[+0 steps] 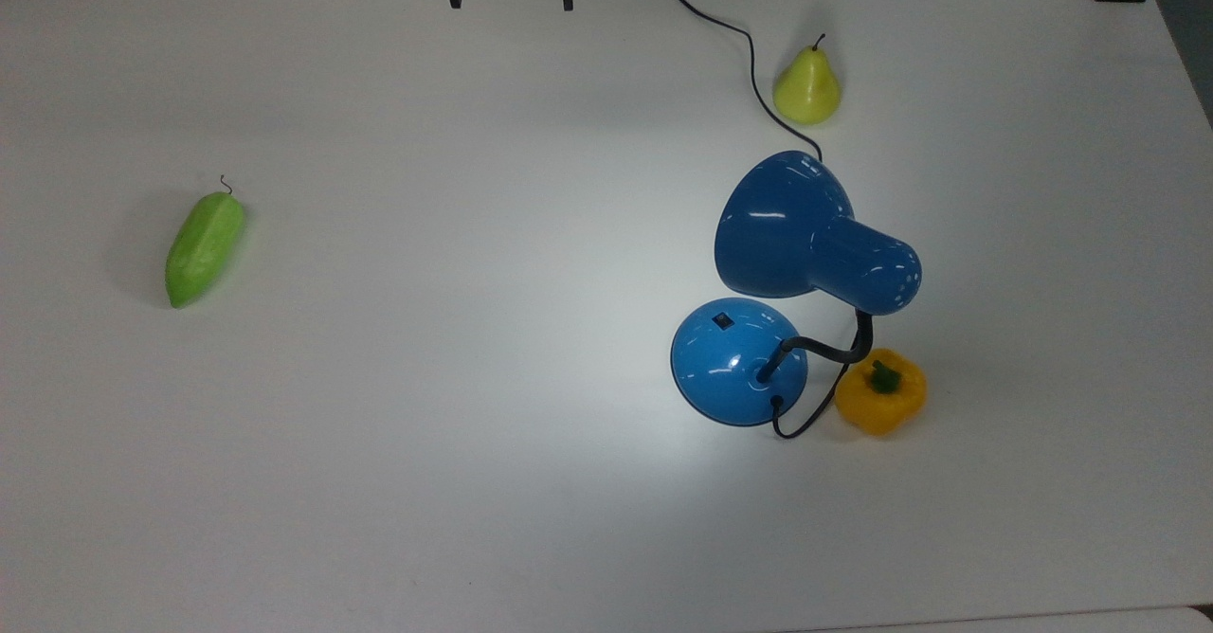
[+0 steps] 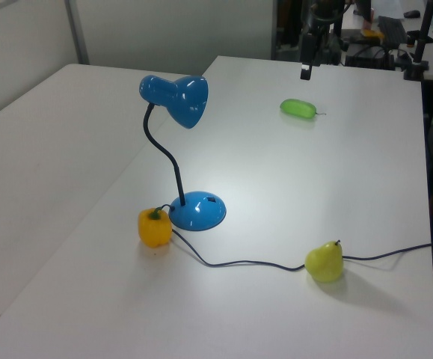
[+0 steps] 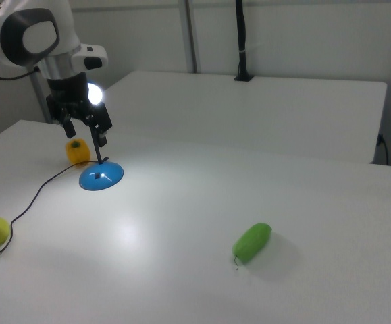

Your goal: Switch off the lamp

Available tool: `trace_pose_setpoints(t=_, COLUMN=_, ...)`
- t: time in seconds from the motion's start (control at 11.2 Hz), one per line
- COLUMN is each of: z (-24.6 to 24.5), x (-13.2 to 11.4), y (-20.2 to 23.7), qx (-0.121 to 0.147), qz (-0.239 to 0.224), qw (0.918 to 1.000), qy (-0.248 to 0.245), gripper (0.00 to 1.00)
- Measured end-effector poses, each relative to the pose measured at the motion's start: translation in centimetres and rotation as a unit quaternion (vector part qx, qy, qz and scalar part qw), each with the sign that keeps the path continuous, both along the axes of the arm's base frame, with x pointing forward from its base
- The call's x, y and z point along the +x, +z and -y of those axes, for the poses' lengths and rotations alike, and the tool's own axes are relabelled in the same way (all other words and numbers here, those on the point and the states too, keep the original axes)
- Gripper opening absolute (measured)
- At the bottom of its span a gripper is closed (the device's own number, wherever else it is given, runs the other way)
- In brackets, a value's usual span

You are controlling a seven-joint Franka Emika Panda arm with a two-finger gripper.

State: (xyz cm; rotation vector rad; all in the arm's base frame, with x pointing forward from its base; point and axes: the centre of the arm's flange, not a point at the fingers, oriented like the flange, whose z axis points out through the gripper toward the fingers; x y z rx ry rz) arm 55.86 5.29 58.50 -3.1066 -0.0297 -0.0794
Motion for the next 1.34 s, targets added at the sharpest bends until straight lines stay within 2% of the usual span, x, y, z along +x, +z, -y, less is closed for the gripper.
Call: trace_pose_setpoints(t=1.34, z=-0.08, x=0.17, y=-0.67, qx=-0.001, qz=-0.006, qw=1.0000, qy=0.006, gripper=1.00)
